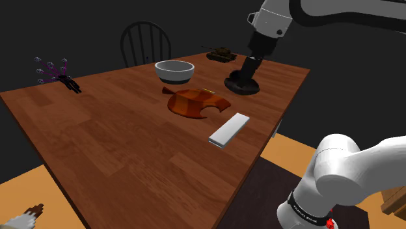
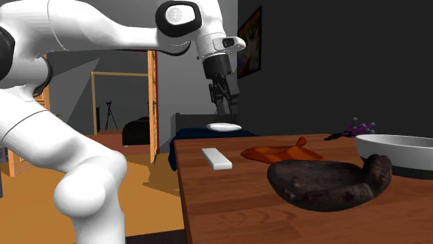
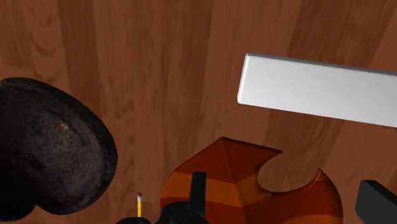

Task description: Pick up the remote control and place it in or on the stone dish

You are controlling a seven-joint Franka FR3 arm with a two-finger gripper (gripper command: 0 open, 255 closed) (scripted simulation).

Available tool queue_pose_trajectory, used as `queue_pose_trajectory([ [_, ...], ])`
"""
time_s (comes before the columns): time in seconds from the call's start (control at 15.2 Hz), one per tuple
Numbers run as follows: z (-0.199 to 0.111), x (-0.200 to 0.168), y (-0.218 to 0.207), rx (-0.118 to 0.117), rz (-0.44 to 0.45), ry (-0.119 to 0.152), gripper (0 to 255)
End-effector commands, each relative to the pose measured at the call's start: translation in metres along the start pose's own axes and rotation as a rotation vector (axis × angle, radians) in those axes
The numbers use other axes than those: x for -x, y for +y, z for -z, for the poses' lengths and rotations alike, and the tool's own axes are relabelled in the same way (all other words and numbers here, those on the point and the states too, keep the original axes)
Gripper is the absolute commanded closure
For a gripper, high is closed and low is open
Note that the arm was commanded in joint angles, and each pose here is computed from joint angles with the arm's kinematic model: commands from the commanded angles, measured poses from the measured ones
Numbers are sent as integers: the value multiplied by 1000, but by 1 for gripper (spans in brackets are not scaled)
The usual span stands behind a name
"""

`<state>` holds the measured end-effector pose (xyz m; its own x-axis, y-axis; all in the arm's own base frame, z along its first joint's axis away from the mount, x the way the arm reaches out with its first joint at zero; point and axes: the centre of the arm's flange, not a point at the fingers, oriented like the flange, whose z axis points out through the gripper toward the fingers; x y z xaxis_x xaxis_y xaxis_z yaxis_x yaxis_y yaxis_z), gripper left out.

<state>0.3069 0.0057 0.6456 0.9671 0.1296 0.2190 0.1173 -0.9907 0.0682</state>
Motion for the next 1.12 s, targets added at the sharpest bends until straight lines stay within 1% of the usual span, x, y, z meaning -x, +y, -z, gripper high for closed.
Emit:
queue_pose_trajectory([
  [0.0, 0, 0, 0, 0, 0, 0, 0],
  [0.33, -48, -13, -35, -87, 605, -62, 0],
  [0.66, -94, 0, -74, -174, 1210, -124, 0],
  [0.73, -99, 4, -78, -185, 1283, -131, 0],
  [1.06, -125, 9, -80, -185, 1283, -131, 0],
])
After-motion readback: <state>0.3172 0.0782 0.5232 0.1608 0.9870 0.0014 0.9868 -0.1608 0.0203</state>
